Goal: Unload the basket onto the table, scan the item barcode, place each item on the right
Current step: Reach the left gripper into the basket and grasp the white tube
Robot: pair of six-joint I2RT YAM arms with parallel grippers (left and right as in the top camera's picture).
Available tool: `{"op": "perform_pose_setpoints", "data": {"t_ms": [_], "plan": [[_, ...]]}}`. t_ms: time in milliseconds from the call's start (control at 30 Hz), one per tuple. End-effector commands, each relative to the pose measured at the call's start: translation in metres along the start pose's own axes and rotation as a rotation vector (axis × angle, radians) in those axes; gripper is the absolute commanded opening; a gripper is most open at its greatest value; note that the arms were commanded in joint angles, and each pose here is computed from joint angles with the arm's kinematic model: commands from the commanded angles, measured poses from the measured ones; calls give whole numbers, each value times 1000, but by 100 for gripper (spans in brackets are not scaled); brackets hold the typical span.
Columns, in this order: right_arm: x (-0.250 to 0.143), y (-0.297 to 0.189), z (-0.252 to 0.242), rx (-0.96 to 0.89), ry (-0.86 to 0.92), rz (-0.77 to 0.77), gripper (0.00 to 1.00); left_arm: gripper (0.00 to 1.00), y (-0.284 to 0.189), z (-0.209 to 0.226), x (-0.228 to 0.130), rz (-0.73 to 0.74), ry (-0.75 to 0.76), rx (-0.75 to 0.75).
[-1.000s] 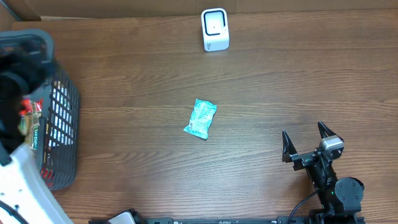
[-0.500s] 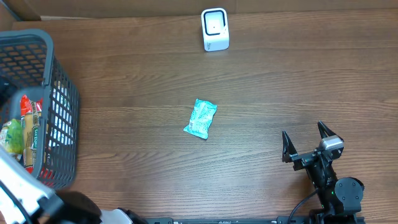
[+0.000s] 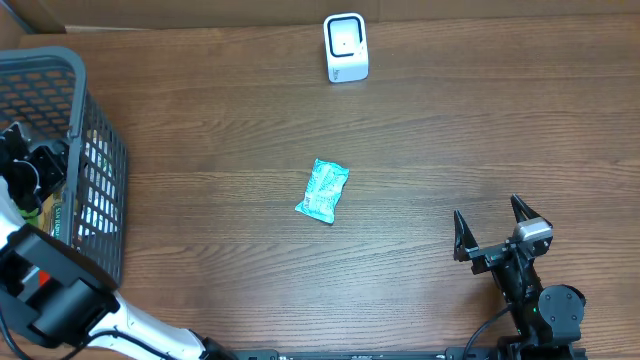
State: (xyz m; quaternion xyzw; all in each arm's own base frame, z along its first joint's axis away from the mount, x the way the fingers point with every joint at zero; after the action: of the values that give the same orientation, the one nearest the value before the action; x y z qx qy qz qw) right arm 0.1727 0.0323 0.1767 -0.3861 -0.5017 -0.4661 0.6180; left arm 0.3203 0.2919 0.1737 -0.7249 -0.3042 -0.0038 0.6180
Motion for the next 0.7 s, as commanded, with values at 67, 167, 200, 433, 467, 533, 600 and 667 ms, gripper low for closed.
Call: {"op": "perform_pose_setpoints", "data": {"t_ms": [67,167,200,433,467,533,600,667], "plan": [[-3,0,1,12,2,0,100,86,33,-4,-2,38,68,-73],[-3,0,1,12,2,0,100,86,47,-3,-5,60,66,-83],[-3,0,1,12,2,0,100,86,51,-3,-5,66,72,-86],[-3,0,1,12,2,0,100,84,82,-4,-14,131,102,-99],[-3,0,1,12,2,0,100,84,85,-3,-15,139,101,-99],[-3,0,1,12,2,0,100,79,90,-3,-18,155,102,-91],[-3,0,1,12,2,0,100,58,94,-1,-20,170,101,-81],[-3,0,1,12,2,0,100,24,97,2,-22,185,99,-62]]}}
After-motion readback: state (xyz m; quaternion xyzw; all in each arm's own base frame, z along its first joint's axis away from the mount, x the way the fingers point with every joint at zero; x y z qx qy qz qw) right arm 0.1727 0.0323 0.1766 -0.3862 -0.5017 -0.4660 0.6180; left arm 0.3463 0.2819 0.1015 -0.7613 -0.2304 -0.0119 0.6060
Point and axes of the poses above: each gripper's point midway between its finger pads, its own y axis out along the fingers, its own z axis along the line the jaws close on, x = y × z, the point moved 7 cm from there along -y, back along the fingers, and after that the axes turned 9 degrees about y, right-handed, at the moved point
